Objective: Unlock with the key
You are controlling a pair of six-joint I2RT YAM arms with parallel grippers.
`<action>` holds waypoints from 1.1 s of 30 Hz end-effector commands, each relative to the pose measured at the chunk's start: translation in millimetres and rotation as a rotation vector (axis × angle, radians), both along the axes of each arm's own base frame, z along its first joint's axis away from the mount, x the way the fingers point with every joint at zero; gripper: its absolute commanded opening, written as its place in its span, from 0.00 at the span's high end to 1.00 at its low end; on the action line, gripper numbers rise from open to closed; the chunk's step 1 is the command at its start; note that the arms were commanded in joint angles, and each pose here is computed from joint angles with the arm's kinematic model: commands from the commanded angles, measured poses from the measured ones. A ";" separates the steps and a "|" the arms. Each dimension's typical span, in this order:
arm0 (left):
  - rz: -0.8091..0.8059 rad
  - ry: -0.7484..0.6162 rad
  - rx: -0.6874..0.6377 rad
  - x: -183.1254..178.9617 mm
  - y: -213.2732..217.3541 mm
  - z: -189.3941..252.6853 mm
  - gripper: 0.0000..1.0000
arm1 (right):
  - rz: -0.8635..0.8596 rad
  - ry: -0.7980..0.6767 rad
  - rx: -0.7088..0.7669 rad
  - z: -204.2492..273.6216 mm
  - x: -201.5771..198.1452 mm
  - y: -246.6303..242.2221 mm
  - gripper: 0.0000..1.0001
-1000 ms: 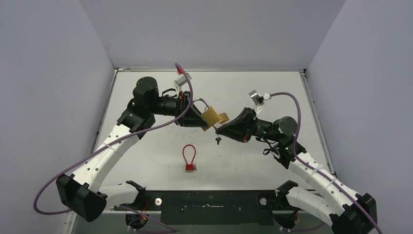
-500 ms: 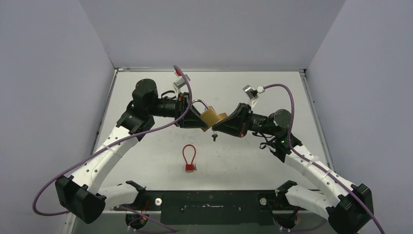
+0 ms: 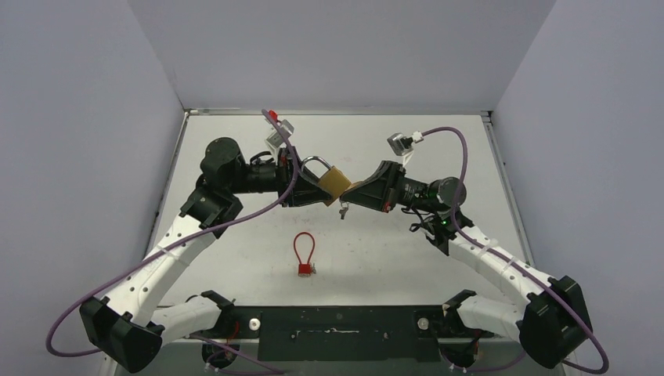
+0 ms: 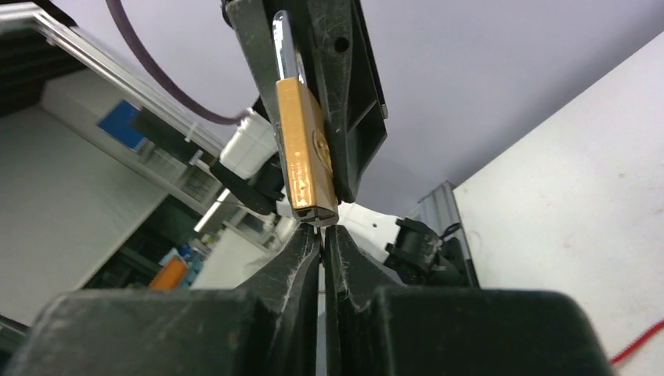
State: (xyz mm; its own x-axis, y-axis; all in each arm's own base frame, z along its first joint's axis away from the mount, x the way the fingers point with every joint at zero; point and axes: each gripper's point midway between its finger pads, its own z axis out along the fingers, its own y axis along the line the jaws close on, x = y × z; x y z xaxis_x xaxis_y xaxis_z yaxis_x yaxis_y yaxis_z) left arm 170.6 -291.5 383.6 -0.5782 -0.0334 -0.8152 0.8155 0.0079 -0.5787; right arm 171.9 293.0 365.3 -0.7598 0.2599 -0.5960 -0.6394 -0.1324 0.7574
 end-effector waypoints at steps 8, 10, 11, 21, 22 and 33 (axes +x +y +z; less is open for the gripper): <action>0.037 -0.552 -0.233 -16.7 -3.6 55.1 1.00 | 0.104 0.434 0.270 3.7 13.7 -3.8 1.00; 0.028 -0.565 -0.229 -16.2 -7.3 51.5 1.00 | 0.122 0.477 0.285 4.7 13.3 -3.9 1.00; 0.023 -0.572 -0.225 -15.9 -9.2 48.9 1.00 | 0.130 0.494 0.287 4.7 13.1 -3.7 1.00; 0.078 -0.564 -0.188 -5.7 -10.3 37.1 1.00 | -0.087 0.437 0.125 -40.4 41.0 -10.9 0.85; 0.088 -0.557 -0.172 -4.2 -9.8 33.9 1.00 | -0.151 0.407 0.070 -50.8 47.7 -15.8 0.78; 0.022 -0.495 -0.046 -10.6 -5.6 -6.7 1.00 | -0.693 -0.066 -0.461 -45.8 89.2 -90.1 0.34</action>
State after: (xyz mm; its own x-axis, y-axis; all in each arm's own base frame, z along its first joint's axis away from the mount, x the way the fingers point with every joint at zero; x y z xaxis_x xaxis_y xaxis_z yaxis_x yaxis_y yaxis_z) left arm 176.0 -303.2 352.6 -0.2390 -0.0565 -0.9694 0.9672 0.0749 -0.2428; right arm 246.8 224.4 323.9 -0.6051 0.5295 -0.5945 -0.4793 0.3539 0.8031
